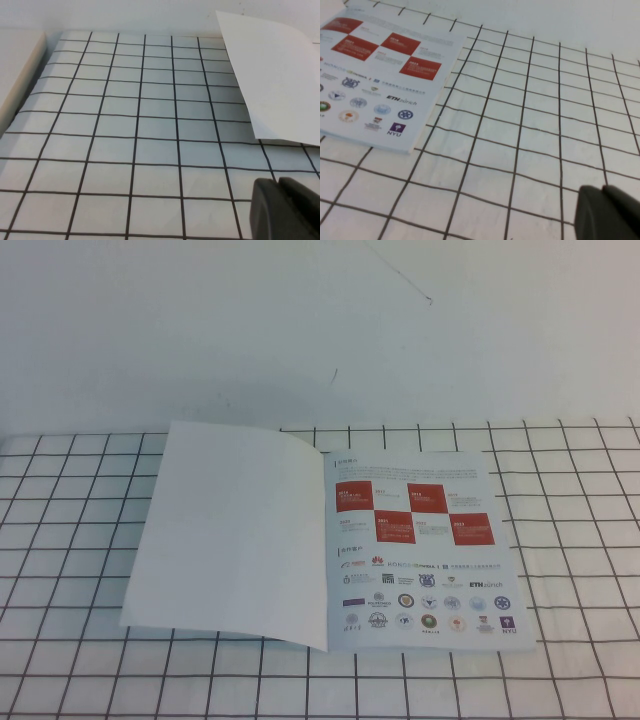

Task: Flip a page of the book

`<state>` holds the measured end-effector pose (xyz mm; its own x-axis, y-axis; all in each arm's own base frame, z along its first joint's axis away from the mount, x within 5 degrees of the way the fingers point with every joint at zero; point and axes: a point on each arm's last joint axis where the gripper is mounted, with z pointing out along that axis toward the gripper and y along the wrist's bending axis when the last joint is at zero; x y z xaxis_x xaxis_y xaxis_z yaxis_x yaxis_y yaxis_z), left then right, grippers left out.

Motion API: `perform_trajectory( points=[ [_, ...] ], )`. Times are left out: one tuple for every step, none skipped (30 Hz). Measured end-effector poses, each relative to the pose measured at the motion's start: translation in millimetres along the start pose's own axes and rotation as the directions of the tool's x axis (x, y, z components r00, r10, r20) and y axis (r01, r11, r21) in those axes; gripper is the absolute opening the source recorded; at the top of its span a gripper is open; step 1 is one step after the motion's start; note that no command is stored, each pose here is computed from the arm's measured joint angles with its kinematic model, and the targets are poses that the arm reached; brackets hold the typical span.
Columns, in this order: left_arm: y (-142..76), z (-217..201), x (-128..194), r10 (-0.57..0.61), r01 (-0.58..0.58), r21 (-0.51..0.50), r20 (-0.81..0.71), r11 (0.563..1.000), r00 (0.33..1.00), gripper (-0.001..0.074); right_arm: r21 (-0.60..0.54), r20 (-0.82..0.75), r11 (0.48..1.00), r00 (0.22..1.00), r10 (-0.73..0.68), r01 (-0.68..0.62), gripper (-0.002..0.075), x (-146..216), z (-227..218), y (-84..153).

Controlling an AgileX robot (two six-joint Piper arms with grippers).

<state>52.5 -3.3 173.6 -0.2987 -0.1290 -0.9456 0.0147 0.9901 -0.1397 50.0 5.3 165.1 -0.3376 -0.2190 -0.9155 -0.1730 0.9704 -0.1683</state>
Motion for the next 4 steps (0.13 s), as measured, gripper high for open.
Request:
perform_trajectory(
  points=[
    [0.0,0.0,0.0,0.0,0.0,0.0,0.0,1.0,1.0,-0.0002,0.0,0.0,1.0,1.0,0.0,0.0,-0.0002,0.0,0.0,0.0],
    [0.0,0.0,0.0,0.0,0.0,0.0,0.0,1.0,1.0,-0.0002,0.0,0.0,1.0,1.0,0.0,0.0,-0.0002,0.0,0.0,0.0],
    [0.1,0.0,0.0,0.005,-0.005,-0.001,0.0,1.0,1.0,-0.0002,0.0,0.0,1.0,1.0,0.0,0.0,-0.0002,0.0,0.0,0.0],
    [0.6,0.0,-0.1,0.025,-0.025,-0.007,0.001,1.0,1.0,-0.0002,0.0,0.0,1.0,1.0,0.0,0.0,-0.0002,0.0,0.0,0.0]
  ],
)
